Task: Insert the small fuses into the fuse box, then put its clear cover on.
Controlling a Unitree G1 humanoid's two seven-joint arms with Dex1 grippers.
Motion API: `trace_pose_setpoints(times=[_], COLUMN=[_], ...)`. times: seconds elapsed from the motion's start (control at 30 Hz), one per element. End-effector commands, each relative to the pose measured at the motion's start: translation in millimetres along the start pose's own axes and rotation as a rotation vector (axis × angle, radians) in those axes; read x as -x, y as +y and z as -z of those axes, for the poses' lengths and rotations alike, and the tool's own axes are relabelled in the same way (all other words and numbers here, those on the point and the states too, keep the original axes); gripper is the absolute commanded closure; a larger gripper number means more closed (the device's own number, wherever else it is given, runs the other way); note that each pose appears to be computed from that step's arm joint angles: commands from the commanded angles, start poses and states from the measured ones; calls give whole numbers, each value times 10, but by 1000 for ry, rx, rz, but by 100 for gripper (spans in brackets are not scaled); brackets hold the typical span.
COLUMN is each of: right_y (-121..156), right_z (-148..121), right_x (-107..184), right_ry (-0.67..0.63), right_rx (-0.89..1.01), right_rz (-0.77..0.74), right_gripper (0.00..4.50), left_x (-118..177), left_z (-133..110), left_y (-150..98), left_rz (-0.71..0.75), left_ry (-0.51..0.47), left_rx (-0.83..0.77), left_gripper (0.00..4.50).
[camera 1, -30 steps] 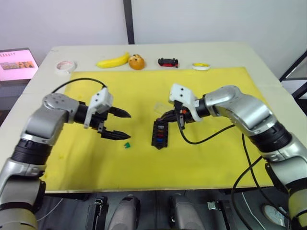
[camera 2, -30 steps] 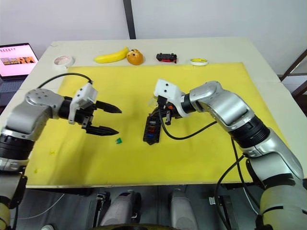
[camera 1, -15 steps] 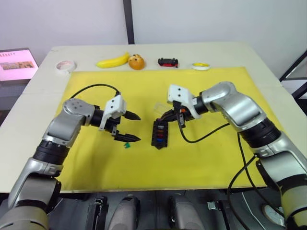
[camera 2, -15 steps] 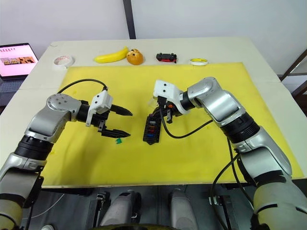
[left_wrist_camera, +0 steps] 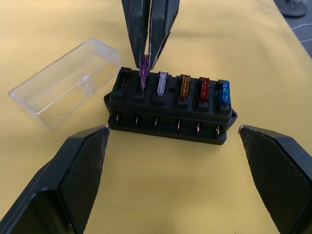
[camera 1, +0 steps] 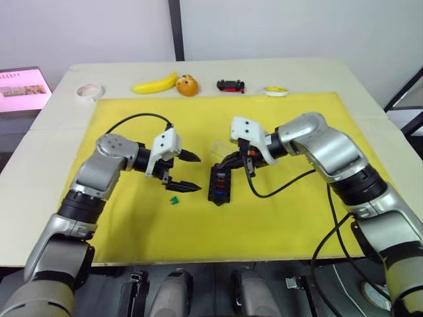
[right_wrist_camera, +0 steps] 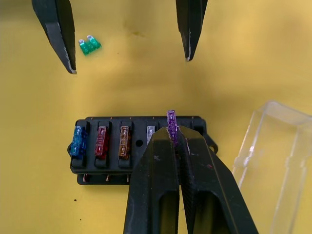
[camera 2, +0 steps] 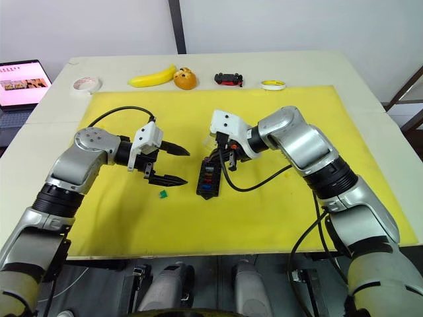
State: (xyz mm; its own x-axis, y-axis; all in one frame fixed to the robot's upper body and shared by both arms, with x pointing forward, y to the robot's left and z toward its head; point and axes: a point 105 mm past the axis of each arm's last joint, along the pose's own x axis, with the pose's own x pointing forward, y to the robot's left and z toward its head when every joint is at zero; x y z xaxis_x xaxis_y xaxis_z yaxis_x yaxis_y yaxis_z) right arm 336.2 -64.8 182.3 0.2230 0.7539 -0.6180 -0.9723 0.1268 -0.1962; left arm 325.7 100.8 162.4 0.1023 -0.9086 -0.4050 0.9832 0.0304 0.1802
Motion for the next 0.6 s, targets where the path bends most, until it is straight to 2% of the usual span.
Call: trace_pose_setpoints(times=[0.03, 0.6], right_y=[-37, -45], right_z=[-110, -56], right_x=[79, 85], right_ry=[-40, -36], right_rx=[27, 19], right_rz=[34, 46], right_gripper=[450, 450], left_x=[1, -16], left_z=[-113, -121], left_y=[22, 12], left_rz=[-1, 7], left_ry=[-9, -9], left_rx=[-49, -54], left_gripper=[3, 3])
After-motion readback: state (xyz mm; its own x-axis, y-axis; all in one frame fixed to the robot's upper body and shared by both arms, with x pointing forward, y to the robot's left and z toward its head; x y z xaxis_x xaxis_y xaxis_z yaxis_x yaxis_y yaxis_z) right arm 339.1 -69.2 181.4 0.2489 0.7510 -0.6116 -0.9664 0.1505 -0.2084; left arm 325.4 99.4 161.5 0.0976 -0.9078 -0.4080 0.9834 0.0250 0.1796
